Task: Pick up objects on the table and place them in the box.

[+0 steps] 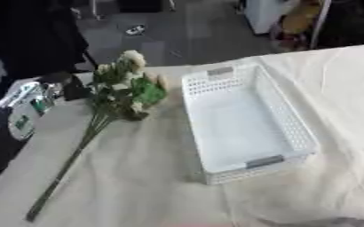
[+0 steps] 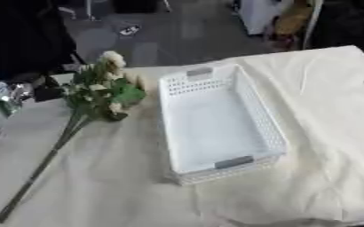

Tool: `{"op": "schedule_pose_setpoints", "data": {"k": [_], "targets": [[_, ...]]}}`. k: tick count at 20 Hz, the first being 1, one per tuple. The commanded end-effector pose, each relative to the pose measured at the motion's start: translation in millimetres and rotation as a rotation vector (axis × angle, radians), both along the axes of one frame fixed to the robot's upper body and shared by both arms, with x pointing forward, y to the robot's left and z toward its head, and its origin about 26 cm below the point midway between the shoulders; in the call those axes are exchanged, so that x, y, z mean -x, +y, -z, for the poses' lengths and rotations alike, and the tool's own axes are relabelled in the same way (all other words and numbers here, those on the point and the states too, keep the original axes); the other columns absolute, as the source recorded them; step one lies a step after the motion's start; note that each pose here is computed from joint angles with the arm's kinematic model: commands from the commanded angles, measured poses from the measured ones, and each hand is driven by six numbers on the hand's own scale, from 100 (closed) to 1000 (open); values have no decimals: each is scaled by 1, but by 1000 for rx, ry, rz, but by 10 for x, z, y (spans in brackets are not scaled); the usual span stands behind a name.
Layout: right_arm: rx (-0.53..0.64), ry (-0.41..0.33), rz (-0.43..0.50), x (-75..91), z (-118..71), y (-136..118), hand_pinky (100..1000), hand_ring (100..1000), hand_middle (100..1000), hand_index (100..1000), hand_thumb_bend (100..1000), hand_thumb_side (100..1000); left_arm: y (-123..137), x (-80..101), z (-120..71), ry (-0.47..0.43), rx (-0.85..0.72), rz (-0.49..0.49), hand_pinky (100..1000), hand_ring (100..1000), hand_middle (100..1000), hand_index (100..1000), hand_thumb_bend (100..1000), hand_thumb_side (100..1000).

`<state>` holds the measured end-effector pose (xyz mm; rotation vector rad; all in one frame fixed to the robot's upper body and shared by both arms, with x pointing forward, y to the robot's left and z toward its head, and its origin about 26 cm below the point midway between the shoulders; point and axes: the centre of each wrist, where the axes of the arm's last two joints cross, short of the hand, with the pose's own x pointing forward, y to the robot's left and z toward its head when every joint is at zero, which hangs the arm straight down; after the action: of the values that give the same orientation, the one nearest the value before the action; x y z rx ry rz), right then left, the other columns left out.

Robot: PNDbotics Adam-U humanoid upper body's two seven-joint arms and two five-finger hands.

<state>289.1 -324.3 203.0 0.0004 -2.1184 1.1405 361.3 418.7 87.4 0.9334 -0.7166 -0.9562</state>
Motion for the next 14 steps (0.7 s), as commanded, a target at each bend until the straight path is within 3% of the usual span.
{"op": "schedule_pose_setpoints", "data": {"k": [1, 7, 14], "targets": [[19, -27, -10, 17, -86, 3, 706, 770, 836, 942, 100, 481, 6, -55, -54, -5, -3, 17, 935, 857, 846, 883, 579, 995], [18, -28, -13, 14, -88, 8, 706, 770, 836, 942, 100, 480, -61, -78, 86, 44, 13, 55, 945, 861, 847, 887, 605, 1000], [19, -28, -16, 13, -87, 12, 706, 770, 836, 942, 100, 479, -175, -106, 123, 61, 23, 108, 952, 864, 847, 887, 615, 1000]]}}
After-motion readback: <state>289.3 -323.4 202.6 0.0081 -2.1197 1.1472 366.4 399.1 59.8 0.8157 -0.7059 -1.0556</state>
